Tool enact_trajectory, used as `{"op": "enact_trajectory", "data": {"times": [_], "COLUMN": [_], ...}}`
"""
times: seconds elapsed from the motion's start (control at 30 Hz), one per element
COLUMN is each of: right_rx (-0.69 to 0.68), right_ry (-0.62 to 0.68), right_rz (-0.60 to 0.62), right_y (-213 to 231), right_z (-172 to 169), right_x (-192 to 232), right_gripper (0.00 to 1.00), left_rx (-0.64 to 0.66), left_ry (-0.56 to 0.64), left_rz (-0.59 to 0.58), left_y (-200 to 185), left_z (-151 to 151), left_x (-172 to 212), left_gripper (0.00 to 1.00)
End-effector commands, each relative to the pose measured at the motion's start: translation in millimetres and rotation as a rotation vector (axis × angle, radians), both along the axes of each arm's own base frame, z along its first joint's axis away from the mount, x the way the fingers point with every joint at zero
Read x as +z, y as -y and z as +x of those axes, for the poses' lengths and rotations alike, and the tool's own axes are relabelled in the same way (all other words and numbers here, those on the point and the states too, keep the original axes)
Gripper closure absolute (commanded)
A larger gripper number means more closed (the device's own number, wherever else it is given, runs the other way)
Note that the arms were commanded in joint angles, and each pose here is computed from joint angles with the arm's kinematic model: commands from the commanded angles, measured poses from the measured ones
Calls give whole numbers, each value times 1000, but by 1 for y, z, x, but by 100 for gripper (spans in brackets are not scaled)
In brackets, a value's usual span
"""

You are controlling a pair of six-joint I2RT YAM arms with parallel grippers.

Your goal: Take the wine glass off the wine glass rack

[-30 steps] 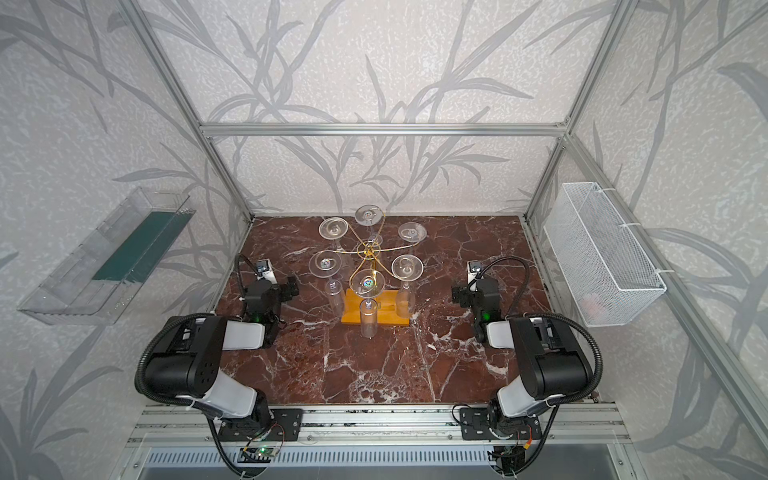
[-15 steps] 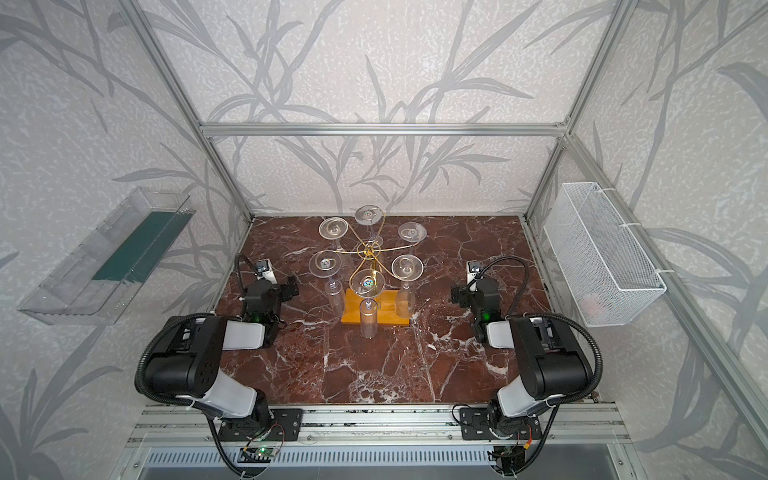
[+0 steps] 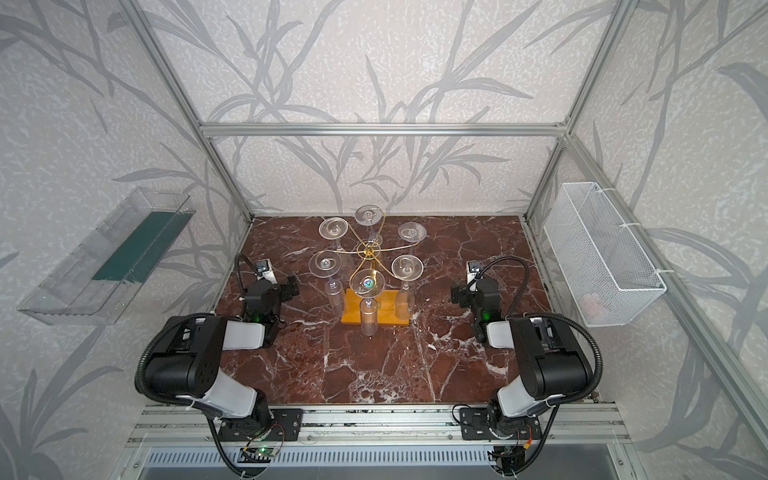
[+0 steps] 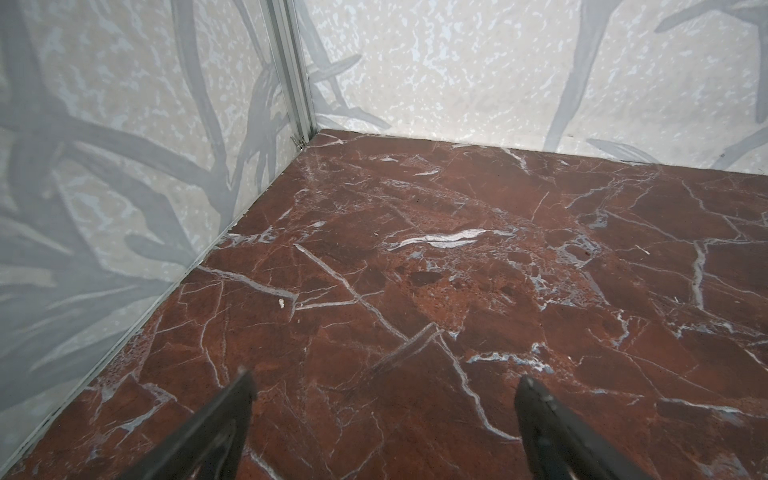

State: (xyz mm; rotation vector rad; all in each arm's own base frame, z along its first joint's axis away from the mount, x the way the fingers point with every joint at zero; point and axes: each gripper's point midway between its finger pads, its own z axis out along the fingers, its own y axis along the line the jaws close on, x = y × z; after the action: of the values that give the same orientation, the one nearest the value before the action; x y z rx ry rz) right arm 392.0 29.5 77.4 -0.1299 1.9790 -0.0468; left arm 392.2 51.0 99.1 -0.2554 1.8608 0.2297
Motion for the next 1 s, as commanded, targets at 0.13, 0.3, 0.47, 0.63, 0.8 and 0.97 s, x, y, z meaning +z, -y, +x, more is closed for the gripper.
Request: {"op": "enact_trajectory", "data": {"times": [0.13, 0.3, 0.47, 0.63, 0.8, 0.97], "right_rx": [-6, -4, 16, 20, 56, 118], "right_ry": [33, 34, 38, 2, 54, -85], "right_rz": [9, 11, 14, 107, 276, 387], "right_y": [0, 0, -3, -9, -22, -39], "right_z": [5, 5, 3, -14, -49, -87], "right_x": [13, 13, 37, 109, 192, 231], "right_gripper": [1, 1, 1, 1, 1, 0], "left_rx": [-4, -4, 22, 73, -99, -249], "left_ry": [0, 7, 12, 83, 174, 137], "left_rz": [13, 14, -28, -171, -324, -625], "left_y": [0, 0, -1, -2, 31, 72], "left_z": [0, -2, -25, -72, -99, -108], "left_x": [-1, 8, 78, 162, 220, 246], "left_gripper": [1, 1, 1, 1, 2, 6]}}
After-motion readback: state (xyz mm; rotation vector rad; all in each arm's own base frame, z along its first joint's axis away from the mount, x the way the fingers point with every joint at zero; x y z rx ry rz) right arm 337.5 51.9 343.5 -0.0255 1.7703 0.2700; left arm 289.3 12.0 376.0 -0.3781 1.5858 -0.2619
